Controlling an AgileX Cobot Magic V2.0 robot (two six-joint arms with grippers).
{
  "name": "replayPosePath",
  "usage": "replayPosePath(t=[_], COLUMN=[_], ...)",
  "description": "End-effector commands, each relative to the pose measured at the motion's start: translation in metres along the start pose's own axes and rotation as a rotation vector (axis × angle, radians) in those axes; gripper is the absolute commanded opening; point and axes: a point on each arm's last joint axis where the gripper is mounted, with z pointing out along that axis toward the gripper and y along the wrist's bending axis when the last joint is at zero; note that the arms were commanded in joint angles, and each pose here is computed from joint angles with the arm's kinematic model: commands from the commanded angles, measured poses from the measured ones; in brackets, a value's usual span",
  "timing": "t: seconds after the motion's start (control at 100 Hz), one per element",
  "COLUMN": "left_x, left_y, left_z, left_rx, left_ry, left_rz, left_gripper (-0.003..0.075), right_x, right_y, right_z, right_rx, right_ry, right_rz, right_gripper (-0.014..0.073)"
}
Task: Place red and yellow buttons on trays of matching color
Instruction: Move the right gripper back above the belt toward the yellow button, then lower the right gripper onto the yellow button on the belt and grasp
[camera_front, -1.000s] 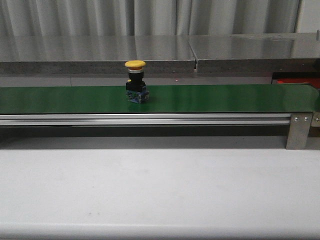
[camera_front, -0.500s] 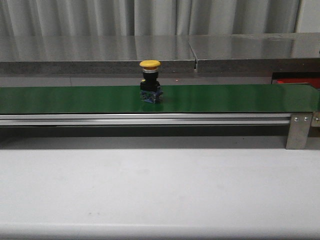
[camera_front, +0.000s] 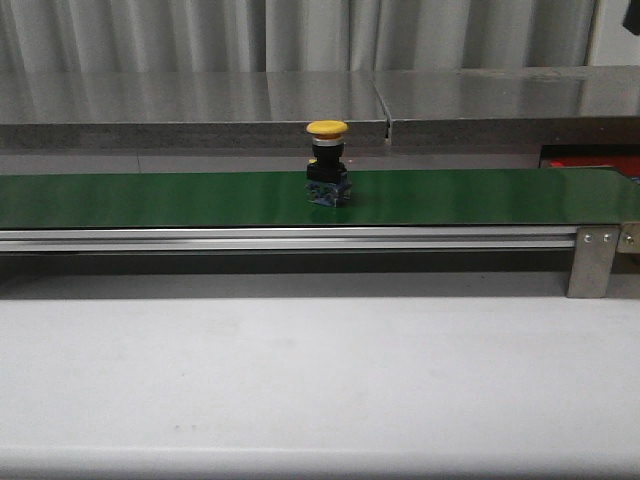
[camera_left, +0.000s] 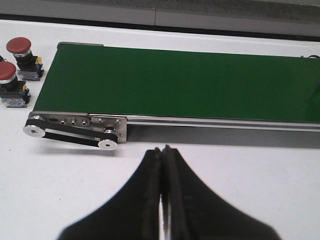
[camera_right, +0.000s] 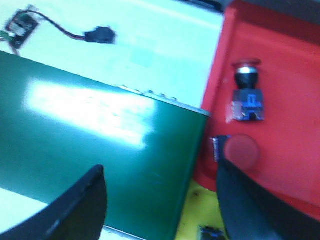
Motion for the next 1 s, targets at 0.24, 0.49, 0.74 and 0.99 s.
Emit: replayPosePath(t=[0.24, 0.49, 0.74, 0.99], left_x=[-0.015, -0.015, -0.015, -0.015], left_y=[0.000, 0.000, 0.000, 0.000], left_z=[-0.005, -0.005, -0.005, -0.005], left_rx=[-0.006, -0.006, -0.006, -0.006], left_ry=[-0.102, -0.102, -0.102, -0.102], left_rz=[-0.009, -0.009, -0.009, -0.009], left_gripper=[-0.0019, -0.0019, -0.0019, -0.0019], right_x=[-0.002, 0.000, -0.003, -0.009], right_y=[0.100, 0.144, 0.170, 0.172], right_z=[-0.002, 0.024, 0.051, 0.072], right_rx=[-0.129, -0.189, -0.217, -0.209], right_ry=[0.003, 0.028, 0.025, -0.004], right_rz=[-0.194, -0.274, -0.318, -0.315], right_gripper=[0.0480, 0.0480, 0.0480, 0.0480])
